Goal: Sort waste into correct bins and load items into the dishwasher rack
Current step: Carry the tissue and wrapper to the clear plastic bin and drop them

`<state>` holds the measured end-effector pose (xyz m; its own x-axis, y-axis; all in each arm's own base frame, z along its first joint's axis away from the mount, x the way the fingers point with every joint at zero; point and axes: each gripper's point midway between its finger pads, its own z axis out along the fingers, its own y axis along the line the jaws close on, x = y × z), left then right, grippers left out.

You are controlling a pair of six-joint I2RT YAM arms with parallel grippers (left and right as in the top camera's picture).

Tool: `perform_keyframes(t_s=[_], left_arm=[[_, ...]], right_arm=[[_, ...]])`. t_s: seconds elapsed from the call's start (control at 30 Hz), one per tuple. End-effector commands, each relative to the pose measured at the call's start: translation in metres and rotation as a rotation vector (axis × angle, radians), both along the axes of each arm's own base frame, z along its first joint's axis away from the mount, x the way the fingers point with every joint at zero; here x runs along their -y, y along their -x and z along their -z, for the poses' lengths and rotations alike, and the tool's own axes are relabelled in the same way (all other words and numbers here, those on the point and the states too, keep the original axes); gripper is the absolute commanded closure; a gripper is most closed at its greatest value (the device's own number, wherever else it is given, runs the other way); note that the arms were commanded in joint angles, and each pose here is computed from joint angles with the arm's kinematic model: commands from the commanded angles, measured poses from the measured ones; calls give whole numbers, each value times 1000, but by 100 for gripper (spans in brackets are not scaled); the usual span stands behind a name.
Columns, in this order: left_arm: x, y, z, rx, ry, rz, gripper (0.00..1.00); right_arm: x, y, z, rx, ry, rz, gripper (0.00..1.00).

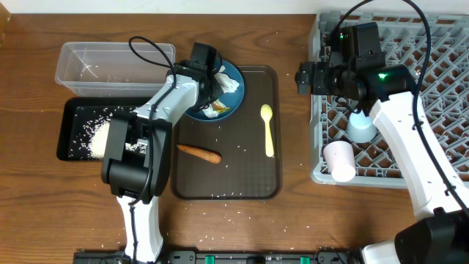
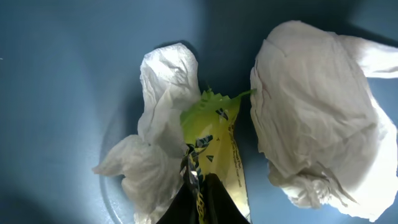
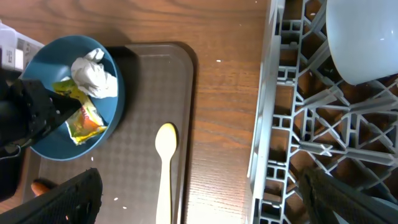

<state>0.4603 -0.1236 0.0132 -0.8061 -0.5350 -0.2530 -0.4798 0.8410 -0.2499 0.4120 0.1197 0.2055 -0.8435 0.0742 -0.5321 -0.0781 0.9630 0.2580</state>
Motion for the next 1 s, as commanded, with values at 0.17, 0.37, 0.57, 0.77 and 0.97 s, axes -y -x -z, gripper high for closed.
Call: perform_keyframes(t_s=[0.17, 0.37, 0.57, 0.77, 0.97], left_arm=[[22, -4, -93, 162, 108, 134, 94], [3, 0, -165, 312, 104, 133, 94], [-64, -11, -192, 396, -10, -29, 94], [-133, -30, -184, 426, -119, -195, 94], [-174, -56, -161, 458, -198, -299, 90]], right_arm=[[1, -1, 4, -17, -6, 6, 1], [1, -1, 4, -16, -6, 7, 1], [0, -1, 4, -17, -6, 4, 1], [-4, 0, 4, -12, -6, -6, 1], [-4, 0, 4, -13, -6, -7, 1]])
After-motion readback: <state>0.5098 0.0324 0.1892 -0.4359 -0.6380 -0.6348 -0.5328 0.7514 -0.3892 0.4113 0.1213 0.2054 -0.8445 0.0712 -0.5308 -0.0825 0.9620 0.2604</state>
